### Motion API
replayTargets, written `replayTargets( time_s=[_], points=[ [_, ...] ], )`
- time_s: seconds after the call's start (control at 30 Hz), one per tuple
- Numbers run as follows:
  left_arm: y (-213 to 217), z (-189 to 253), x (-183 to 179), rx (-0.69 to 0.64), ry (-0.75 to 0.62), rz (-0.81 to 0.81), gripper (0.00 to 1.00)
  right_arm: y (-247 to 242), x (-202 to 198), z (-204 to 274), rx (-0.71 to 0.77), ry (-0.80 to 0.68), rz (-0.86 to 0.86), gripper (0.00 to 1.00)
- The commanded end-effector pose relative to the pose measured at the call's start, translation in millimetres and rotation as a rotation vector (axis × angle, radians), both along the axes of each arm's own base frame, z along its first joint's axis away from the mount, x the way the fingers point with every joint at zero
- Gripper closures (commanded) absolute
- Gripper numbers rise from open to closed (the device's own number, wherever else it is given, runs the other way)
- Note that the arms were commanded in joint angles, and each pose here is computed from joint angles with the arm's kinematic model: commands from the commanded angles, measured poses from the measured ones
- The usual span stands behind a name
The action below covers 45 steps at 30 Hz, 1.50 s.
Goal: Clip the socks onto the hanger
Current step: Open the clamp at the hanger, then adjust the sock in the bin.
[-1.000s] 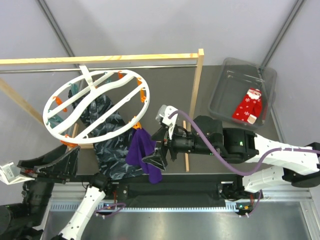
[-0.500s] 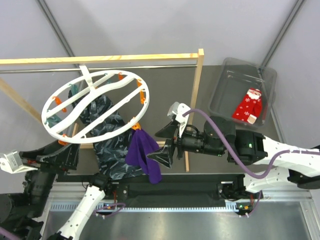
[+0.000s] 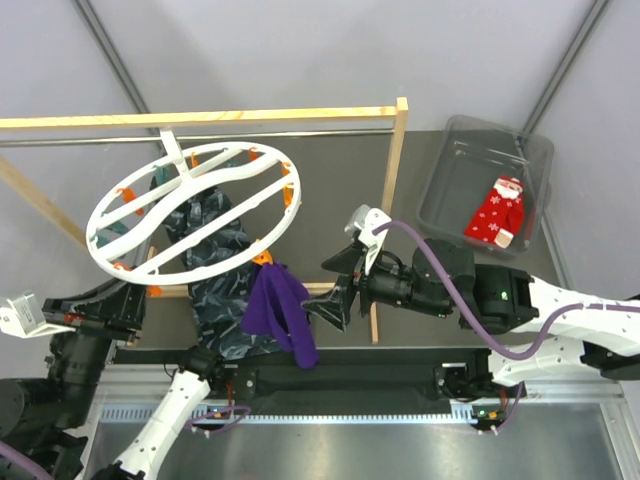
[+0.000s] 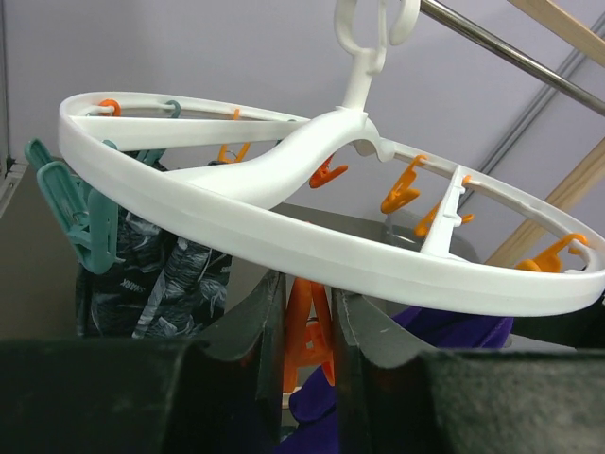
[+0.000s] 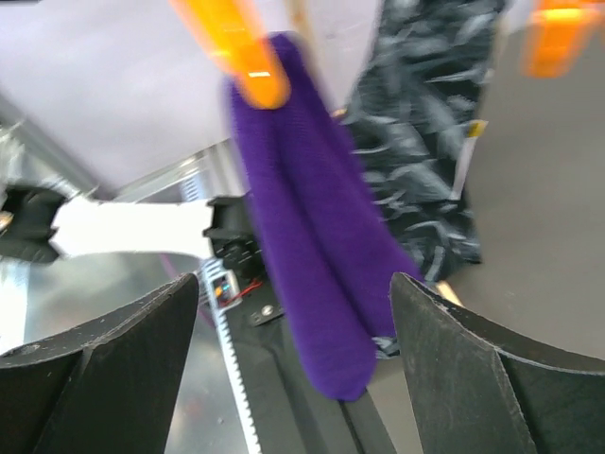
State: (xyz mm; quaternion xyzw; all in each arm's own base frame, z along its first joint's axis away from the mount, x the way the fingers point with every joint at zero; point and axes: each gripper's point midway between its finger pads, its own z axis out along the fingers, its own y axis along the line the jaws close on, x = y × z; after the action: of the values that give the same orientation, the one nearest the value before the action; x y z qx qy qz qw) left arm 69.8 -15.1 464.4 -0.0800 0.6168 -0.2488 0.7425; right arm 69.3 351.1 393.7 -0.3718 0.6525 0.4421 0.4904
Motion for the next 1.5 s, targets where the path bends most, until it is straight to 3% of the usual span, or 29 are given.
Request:
replayTargets(
  time_s=[0.0, 0.33, 0.5, 0.57, 0.67, 0.73, 0.87, 0.9, 0.93, 1.13, 1.37, 1.47],
  points=[
    [1, 11, 6, -0.015, -0.014, 0.014, 1.00, -21, 21, 14, 0.038, 0.002, -0.162, 0.19],
    [2, 1, 5, -0.032, 0.022, 0.017, 1.00, -146, 95, -22, -0.077, 0.010, -0.843, 0.22],
    [0, -4, 4, -0.028, 0.030, 0.007, 1.00, -231, 111, -44, 0.004, 0.016, -1.151, 0.23],
    [-1, -8, 5, -0.029, 0.038, 0.003, 1.00, -265, 118, -48, 0.056, 0.021, -1.260, 0.28],
    [-4, -12, 5, -0.031, 0.043, -0.015, 1.00, -304, 132, -66, -0.003, -0.021, -1.449, 0.32],
    [-6, -15, 5, -0.030, 0.047, -0.021, 1.00, -292, 150, -80, -0.094, -0.037, -1.395, 0.32],
    [-8, -15, 4, -0.032, 0.047, -0.033, 1.00, -331, 206, -120, -0.262, 0.071, -1.534, 0.28],
    [-7, -16, 3, -0.035, 0.045, -0.033, 1.00, -326, 221, -124, -0.238, 0.105, -1.475, 0.28],
    [-8, -17, 3, -0.037, 0.050, -0.034, 1.00, -353, 236, -136, -0.249, 0.151, -1.558, 0.28],
    [-8, -24, 2, -0.046, 0.060, -0.036, 1.00, -405, 314, -172, -0.169, 0.328, -1.608, 0.28],
    [-8, -22, -1, -0.068, 0.039, -0.046, 1.00, -442, 403, -200, -0.108, 0.472, -1.646, 0.58],
    [-9, -23, 0, -0.074, 0.041, -0.048, 1.00, -455, 427, -218, -0.164, 0.494, -1.683, 0.57]
  ],
)
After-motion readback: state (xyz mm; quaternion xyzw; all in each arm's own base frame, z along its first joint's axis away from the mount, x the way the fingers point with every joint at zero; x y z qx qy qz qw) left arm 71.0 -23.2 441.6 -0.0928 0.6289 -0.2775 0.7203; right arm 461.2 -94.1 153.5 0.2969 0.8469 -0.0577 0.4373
